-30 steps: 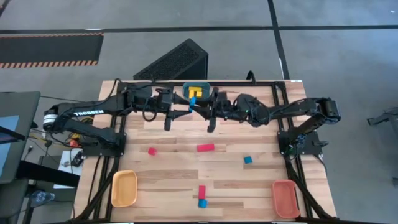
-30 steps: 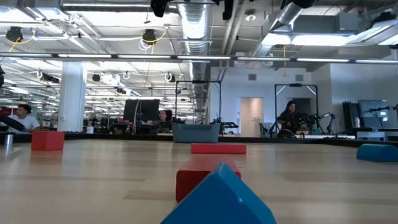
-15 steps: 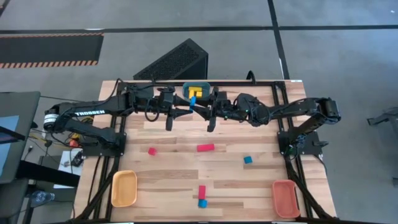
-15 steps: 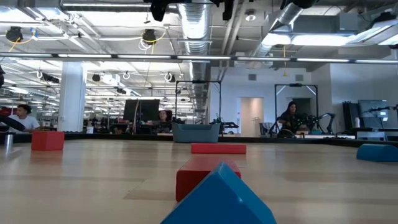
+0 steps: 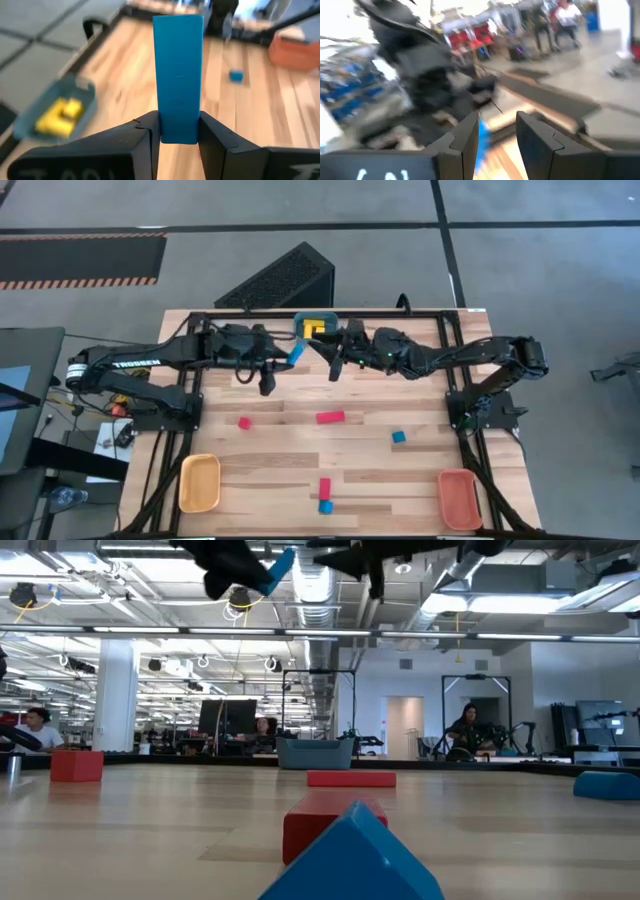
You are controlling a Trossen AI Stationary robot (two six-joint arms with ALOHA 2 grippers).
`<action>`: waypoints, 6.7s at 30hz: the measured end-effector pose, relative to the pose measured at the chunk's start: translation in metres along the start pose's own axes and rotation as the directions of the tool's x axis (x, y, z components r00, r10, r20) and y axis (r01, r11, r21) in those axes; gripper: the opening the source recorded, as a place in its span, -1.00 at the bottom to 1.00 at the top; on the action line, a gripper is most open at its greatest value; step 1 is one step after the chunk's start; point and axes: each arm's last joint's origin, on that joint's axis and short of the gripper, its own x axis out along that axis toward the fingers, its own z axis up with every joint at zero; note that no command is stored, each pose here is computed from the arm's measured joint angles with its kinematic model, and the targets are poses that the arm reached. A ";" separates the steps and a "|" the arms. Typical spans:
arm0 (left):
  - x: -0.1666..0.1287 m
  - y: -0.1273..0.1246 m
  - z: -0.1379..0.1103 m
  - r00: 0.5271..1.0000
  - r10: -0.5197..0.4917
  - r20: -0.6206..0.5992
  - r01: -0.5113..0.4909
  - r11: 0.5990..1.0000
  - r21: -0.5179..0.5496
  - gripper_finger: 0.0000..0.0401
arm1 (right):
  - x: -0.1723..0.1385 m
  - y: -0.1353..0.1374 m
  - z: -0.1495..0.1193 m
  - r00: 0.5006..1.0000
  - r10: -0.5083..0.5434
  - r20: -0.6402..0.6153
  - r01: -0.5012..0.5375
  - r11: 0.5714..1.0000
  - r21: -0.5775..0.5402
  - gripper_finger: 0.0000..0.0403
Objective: Sort & place blocks by color
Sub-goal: Put the top right blue block into the yellow bin, then put the right blue block into the yellow bin
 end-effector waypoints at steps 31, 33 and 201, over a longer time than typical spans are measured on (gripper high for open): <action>-0.073 -0.090 -0.151 0.878 -0.156 -0.452 -0.170 0.782 -0.600 -0.63 | -0.042 0.038 -0.032 0.922 -0.088 -0.378 0.208 0.935 0.288 -0.66; -0.079 -0.105 -0.163 0.859 -0.181 -0.479 -0.183 0.765 -0.618 -0.63 | -0.056 0.047 -0.029 0.907 -0.066 -0.415 0.187 0.948 0.257 -0.67; 0.015 -0.105 -0.029 0.655 -0.430 0.621 0.750 0.468 -0.467 0.47 | -0.032 0.143 -0.018 0.960 0.230 -0.160 -0.277 0.705 -0.652 -0.30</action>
